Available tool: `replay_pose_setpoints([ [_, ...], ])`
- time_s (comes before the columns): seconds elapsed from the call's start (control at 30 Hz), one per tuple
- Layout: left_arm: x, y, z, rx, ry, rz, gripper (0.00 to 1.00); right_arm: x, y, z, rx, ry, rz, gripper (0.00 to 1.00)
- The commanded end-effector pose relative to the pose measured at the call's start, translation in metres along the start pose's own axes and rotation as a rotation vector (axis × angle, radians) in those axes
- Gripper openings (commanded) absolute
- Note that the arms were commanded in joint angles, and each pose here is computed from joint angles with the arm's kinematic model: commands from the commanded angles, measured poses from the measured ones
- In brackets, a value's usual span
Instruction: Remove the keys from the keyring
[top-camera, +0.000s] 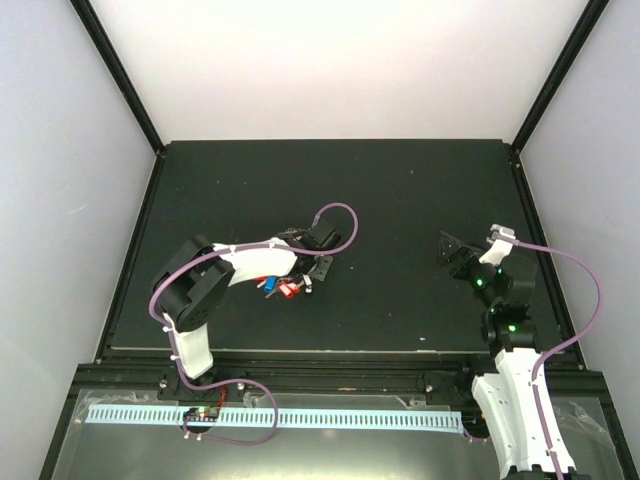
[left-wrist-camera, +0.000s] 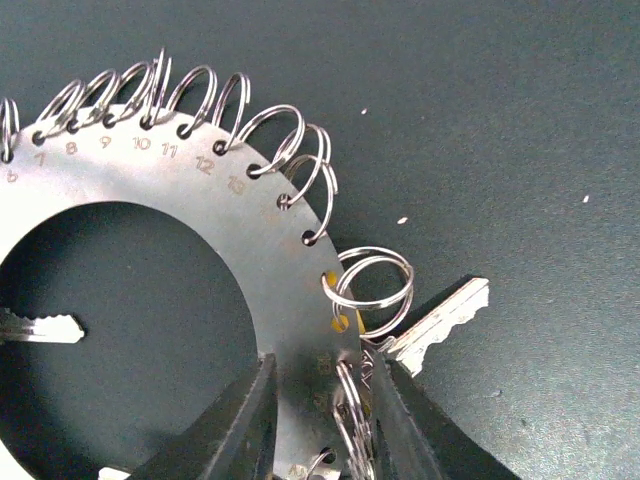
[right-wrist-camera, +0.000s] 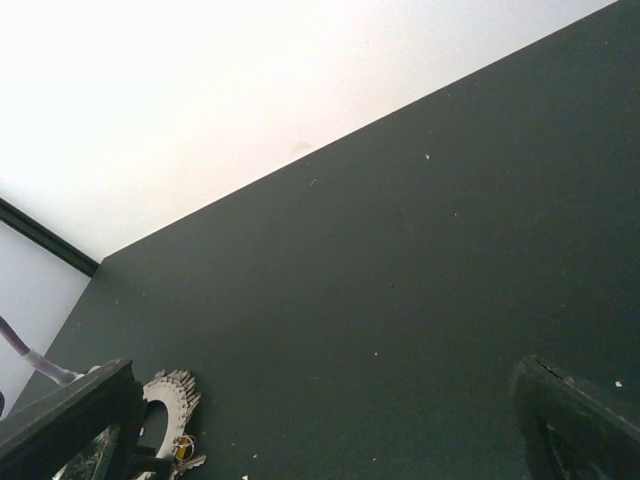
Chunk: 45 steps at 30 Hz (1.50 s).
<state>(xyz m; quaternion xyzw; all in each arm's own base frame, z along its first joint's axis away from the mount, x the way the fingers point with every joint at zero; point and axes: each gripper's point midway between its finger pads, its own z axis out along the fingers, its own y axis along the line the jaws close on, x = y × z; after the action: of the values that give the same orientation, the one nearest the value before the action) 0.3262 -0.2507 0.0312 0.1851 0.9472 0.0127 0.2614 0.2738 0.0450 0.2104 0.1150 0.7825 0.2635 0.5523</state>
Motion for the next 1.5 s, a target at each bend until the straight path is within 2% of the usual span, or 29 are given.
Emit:
replay_pose_setpoints([
  [0.0, -0.009, 0.001, -0.003, -0.033, -0.008, 0.005, 0.27, 0.001, -0.003, -0.002, 0.016, -0.007, -0.01, 1.0],
  [0.27, -0.007, -0.003, 0.003, -0.025, -0.002, 0.017, 0.27, 0.001, -0.004, -0.002, 0.016, -0.008, -0.007, 1.0],
  [0.4, -0.007, -0.005, 0.001, -0.009, -0.01, 0.012, 0.03, 0.0, -0.004, -0.002, 0.021, -0.009, -0.012, 1.0],
  [0.53, -0.015, -0.001, -0.017, 0.005, -0.06, -0.002, 0.01, -0.002, 0.0, -0.003, 0.007, -0.012, -0.019, 1.0],
  [0.73, -0.03, 0.004, -0.076, 0.103, -0.145, 0.014, 0.02, -0.006, 0.02, -0.006, -0.083, 0.011, -0.033, 1.0],
  [0.83, -0.031, 0.007, -0.112, 0.17, -0.172, 0.038, 0.02, -0.002, 0.041, -0.007, -0.206, 0.038, -0.029, 1.0],
  [0.93, -0.033, 0.011, -0.15, 0.244, -0.204, 0.054, 0.02, 0.003, 0.063, -0.012, -0.346, 0.064, -0.017, 0.95],
  [1.07, -0.04, 0.004, -0.2, 0.425, -0.275, 0.08, 0.02, 0.004, 0.097, -0.026, -0.525, 0.07, -0.038, 0.94],
  [1.27, -0.042, -0.028, -0.262, 0.745, -0.37, 0.234, 0.02, 0.017, 0.157, -0.043, -0.743, 0.125, -0.144, 0.9],
  [1.47, -0.044, -0.034, -0.289, 0.943, -0.427, 0.238, 0.02, 0.052, 0.208, -0.055, -0.909, 0.187, -0.191, 0.79],
])
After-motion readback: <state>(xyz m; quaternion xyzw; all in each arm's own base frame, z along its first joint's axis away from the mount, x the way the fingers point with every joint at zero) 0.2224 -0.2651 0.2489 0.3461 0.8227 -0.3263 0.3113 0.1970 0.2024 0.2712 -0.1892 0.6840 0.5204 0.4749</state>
